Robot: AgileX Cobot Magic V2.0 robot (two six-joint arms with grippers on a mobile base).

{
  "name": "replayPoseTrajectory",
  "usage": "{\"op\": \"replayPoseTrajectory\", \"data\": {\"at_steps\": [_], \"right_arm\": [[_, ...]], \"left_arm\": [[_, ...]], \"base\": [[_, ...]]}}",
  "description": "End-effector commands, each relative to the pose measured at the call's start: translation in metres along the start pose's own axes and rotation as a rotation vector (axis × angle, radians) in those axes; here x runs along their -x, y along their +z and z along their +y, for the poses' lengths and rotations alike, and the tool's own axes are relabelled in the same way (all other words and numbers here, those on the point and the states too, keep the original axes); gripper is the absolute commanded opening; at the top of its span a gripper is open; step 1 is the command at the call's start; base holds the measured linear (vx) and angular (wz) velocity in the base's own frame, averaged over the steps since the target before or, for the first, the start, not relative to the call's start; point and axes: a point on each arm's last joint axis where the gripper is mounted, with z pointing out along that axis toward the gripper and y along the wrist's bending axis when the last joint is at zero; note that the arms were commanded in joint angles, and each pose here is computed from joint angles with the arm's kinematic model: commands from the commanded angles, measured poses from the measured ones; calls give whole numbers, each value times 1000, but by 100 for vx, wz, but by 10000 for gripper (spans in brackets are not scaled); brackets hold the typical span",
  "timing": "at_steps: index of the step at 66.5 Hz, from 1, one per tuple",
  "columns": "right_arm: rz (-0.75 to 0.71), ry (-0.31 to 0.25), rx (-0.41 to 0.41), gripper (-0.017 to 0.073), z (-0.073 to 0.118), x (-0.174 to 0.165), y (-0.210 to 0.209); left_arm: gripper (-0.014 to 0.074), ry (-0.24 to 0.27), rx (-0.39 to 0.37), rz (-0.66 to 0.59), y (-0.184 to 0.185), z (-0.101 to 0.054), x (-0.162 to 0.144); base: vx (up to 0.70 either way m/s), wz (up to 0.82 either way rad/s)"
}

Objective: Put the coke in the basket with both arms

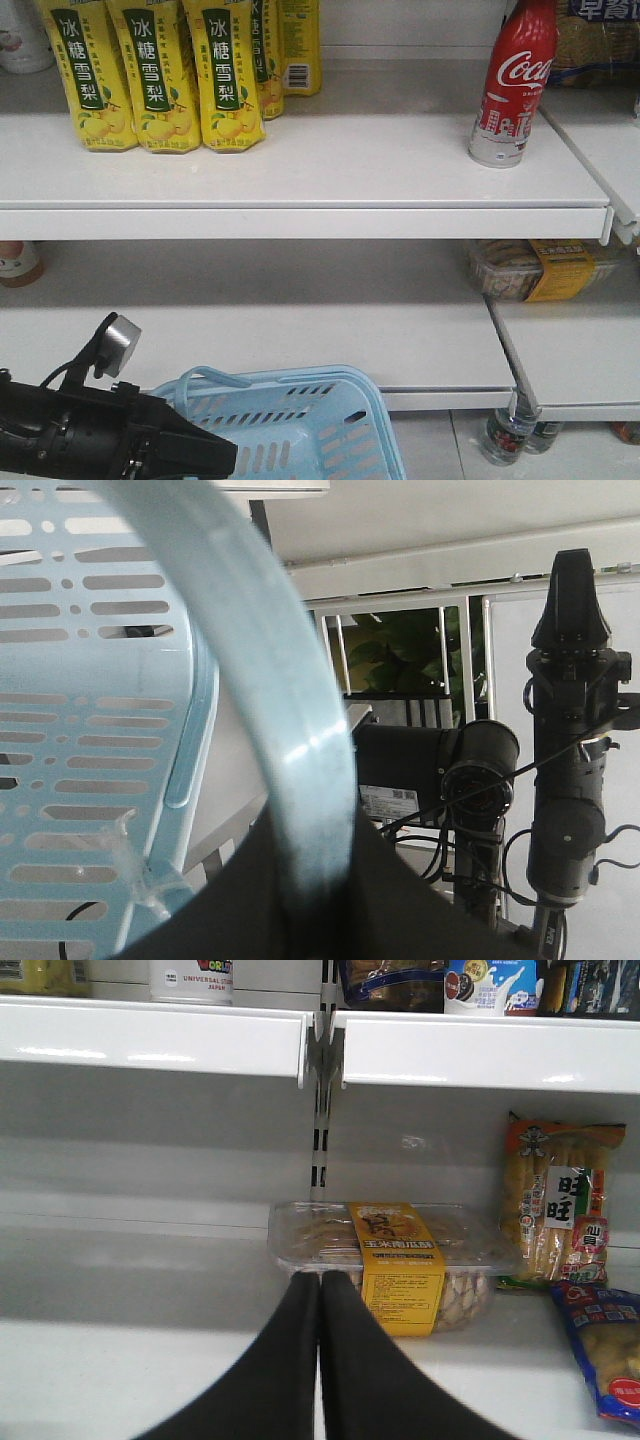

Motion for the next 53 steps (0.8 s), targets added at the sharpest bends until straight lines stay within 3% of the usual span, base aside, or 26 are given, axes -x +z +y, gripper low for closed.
{"op": "replayPoseTrajectory", "data": {"at_steps": [1, 10, 16, 20, 41, 53], "right_arm": [[-89, -6, -12, -10, -1, 6, -1], [-174, -7, -18, -10, -1, 14, -2], [-245, -45, -28, -10, -2, 20, -3], [-264, -28, -29, -10, -2, 23, -4], [-94, -8, -12, -10, -4, 68, 9], [-66, -9, -10, -10, -7, 102, 28]], "left_arm": [[-6, 29, -109, -34, -3, -19, 4], [-6, 29, -109, -34, -3, -19, 4], [-6, 29, -109, -34, -3, -19, 4], [-6, 29, -109, -34, -3, -19, 4], [-6, 29, -109, -34, -3, -19, 4], [-6, 29, -109, -34, -3, -19, 4]], "base": [[0, 0], [0, 0], [0, 0], [0, 0], [0, 0], [0, 0]]}}
